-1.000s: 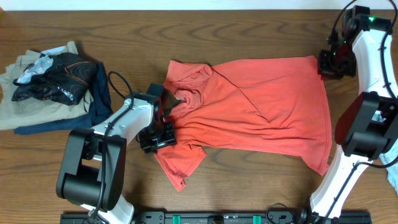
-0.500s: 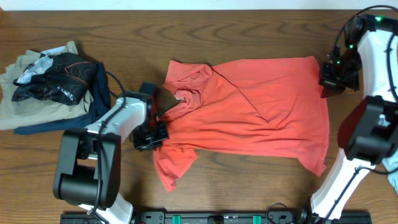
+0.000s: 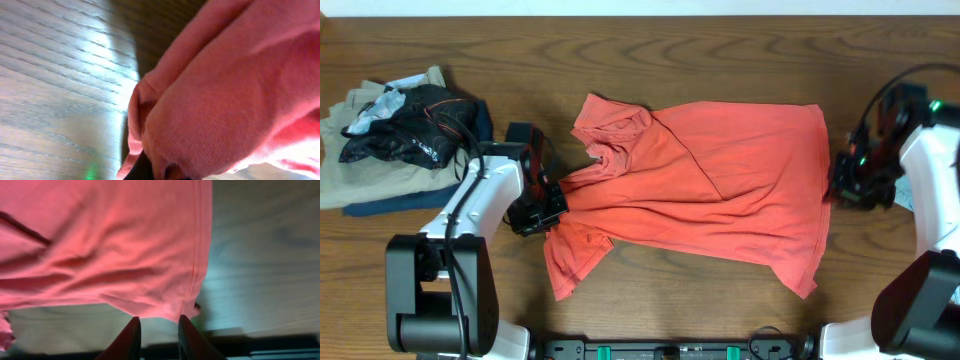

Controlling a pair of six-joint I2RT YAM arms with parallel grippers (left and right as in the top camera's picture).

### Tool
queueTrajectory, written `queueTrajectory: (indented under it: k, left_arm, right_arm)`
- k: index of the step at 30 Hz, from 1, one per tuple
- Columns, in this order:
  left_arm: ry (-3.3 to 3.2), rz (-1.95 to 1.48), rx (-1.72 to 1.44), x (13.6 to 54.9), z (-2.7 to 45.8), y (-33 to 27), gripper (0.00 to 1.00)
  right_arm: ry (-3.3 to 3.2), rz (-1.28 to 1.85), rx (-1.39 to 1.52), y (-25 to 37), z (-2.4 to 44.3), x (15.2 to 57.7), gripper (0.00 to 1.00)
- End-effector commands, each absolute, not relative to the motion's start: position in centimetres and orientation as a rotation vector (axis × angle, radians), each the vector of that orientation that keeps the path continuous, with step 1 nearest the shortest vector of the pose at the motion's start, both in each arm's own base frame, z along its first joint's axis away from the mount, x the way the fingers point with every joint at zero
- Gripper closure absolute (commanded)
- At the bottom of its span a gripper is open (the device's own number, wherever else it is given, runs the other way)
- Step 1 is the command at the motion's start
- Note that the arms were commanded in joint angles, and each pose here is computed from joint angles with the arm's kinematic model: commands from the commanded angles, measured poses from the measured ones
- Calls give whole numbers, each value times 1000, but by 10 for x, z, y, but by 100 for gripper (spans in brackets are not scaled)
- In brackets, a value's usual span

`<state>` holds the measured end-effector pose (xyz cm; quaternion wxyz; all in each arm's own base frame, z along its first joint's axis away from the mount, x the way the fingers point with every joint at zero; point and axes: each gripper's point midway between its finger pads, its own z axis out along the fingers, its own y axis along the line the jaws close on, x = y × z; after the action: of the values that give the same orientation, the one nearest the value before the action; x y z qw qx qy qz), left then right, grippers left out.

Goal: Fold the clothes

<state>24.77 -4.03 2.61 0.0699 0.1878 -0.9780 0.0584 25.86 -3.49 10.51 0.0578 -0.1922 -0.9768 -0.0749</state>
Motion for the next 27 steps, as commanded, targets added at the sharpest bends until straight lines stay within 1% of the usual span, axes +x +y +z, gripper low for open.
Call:
queueTrajectory:
  k: [1, 3, 4, 5, 7, 8, 10, 12, 14, 16, 18, 19, 22, 23, 25, 27]
  left_arm:
    - [-2967, 173, 518, 252, 30, -45, 94]
    - [-2968, 172, 508, 251, 30, -46, 94]
    - [-2968, 172, 504, 251, 30, -47, 94]
    - [-2967, 171, 504, 250, 30, -47, 94]
    - [-2965, 170, 503, 250, 30, -47, 94]
    - [-2964, 170, 503, 249, 29, -47, 94]
    - [-2961, 168, 503, 248, 28, -47, 94]
    - [-2960, 168, 504, 248, 28, -47, 94]
    - [-2960, 168, 504, 248, 28, -47, 94]
    - [-2959, 168, 504, 248, 28, -47, 94]
    - [-2957, 167, 504, 247, 28, -47, 94]
    - [-2956, 166, 504, 247, 28, -47, 94]
    - [-2956, 166, 504, 247, 28, -47, 94]
    - [-2956, 167, 504, 247, 28, -47, 94]
    - [-2956, 167, 504, 247, 28, -47, 94]
    - [-2956, 166, 504, 247, 28, -47, 94]
  right_arm:
    - [-2870, -219, -693, -29, 73, 234, 75]
    - [-2848, -169, -762, -33, 51, 225, 73]
    - [-2841, -134, -810, -38, 40, 221, 66]
    - [-2840, -114, -839, -41, 33, 219, 64]
    - [-2852, -79, -883, -47, 21, 218, 64]
    - [-2861, -74, -891, -49, 18, 219, 61]
    - [-2882, -71, -906, -52, 12, 222, 51]
    - [-2895, -36, -920, -58, 10, 223, 48]
    - [-2901, 17, -934, -64, 9, 223, 39]
    - [-2912, 55, -935, -69, 8, 224, 33]
    - [-2926, 79, -938, -73, 7, 226, 32]
    - [-2933, 78, -941, -73, 6, 228, 34]
    - [-2943, 76, -943, -72, 0, 227, 44]
    - [-2948, 72, -945, -72, -4, 226, 46]
    - [-2962, 53, -950, -69, -13, 225, 46]
    - [-2985, -7, -950, -62, -22, 226, 45]
